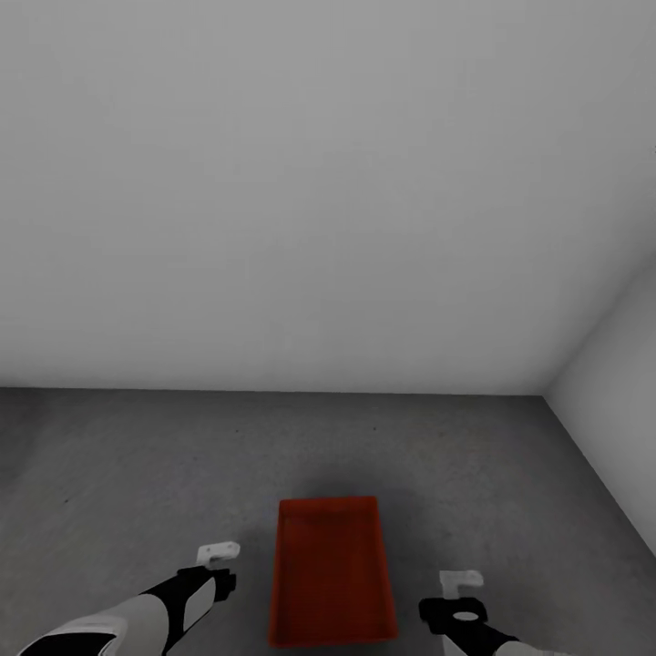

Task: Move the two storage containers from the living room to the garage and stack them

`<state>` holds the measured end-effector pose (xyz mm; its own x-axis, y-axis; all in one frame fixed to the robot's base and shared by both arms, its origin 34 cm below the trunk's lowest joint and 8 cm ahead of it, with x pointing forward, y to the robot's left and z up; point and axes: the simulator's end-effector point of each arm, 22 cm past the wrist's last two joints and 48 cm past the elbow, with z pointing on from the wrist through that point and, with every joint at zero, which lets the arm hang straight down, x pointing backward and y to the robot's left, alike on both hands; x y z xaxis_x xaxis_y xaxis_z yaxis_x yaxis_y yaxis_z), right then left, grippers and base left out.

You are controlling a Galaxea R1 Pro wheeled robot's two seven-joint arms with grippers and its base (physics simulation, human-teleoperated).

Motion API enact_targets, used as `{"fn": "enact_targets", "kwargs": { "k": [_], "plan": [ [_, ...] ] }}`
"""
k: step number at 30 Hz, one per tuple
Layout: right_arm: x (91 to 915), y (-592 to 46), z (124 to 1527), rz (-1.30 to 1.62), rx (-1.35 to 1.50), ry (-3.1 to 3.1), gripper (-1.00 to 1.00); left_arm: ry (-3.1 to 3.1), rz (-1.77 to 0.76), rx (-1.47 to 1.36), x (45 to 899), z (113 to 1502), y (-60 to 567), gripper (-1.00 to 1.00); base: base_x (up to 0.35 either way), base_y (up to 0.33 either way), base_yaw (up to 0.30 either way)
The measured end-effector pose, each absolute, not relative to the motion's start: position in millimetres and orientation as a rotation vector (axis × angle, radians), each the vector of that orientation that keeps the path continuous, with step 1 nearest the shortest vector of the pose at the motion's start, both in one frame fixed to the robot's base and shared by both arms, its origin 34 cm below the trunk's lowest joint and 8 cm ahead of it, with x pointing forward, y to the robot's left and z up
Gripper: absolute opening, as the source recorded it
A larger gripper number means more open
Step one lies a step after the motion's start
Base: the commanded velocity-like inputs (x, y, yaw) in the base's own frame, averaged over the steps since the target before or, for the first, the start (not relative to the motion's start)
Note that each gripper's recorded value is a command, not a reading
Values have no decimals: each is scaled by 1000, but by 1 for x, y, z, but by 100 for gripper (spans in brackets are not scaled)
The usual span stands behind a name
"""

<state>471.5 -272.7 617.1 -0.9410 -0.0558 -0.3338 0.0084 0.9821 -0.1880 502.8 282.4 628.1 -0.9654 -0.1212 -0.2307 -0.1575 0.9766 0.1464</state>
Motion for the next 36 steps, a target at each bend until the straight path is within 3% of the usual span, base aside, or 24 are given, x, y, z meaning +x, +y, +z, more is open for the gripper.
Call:
{"fn": "enact_targets", "kwargs": {
  "k": [7,17,36],
  "plan": [
    [368,-268,595,-269,-49,2912,100,2966,268,-212,445,613,291,100,0,0,0],
    [318,-260,592,-250,-55,2971,100,2963,280,-254,379,600,294,100,0,0,0],
    [319,-258,596,-243,-49,2955,100,2944,273,-255,372,604,291,100,0,0,0]
  ]
}}
